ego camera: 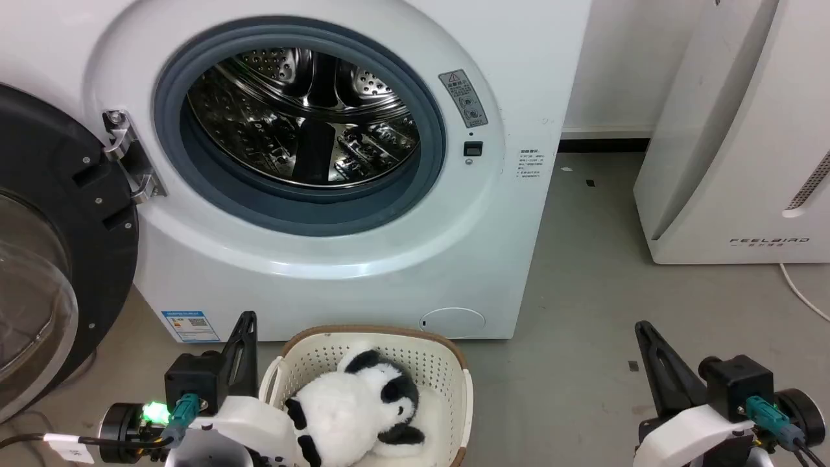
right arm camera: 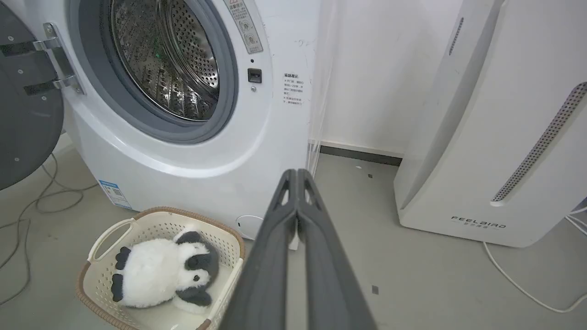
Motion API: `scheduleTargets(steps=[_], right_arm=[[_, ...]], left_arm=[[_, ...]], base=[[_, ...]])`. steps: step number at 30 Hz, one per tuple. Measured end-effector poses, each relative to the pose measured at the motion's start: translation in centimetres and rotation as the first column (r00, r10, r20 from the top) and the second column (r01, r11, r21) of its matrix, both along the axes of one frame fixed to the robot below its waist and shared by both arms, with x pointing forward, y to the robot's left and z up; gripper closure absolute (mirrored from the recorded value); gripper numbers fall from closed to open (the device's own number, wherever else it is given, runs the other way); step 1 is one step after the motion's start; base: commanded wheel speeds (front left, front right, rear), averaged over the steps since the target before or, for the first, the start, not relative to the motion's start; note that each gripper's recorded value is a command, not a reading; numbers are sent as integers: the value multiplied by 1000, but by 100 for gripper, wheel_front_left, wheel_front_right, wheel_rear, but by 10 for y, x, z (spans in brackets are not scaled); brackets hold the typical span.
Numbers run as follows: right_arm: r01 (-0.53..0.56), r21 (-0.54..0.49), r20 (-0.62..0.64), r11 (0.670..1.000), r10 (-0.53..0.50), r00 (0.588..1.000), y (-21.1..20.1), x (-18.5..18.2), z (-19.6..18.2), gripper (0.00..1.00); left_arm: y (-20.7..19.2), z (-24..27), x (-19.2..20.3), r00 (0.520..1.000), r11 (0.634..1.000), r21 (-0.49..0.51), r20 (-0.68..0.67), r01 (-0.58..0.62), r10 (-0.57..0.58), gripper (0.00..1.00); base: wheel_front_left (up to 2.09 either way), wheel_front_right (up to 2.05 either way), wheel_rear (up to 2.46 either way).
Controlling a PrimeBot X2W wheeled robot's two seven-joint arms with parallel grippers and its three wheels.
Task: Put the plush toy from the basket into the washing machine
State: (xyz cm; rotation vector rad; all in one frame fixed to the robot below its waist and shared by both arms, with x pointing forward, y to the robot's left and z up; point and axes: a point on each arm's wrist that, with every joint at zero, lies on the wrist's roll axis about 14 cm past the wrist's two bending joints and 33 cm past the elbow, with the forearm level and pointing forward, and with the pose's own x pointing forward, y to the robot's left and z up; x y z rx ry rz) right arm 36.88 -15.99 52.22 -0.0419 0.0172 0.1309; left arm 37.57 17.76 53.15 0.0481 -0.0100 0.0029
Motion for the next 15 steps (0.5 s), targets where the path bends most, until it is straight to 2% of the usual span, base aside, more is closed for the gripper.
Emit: scheduleTargets(steps=[15], right_arm=[[0,0,0,1000,0,1000,0,0,0,100]], left_arm=[[0,0,0,1000,1000,0,0,0,0,100]], base=[[0,0,0]])
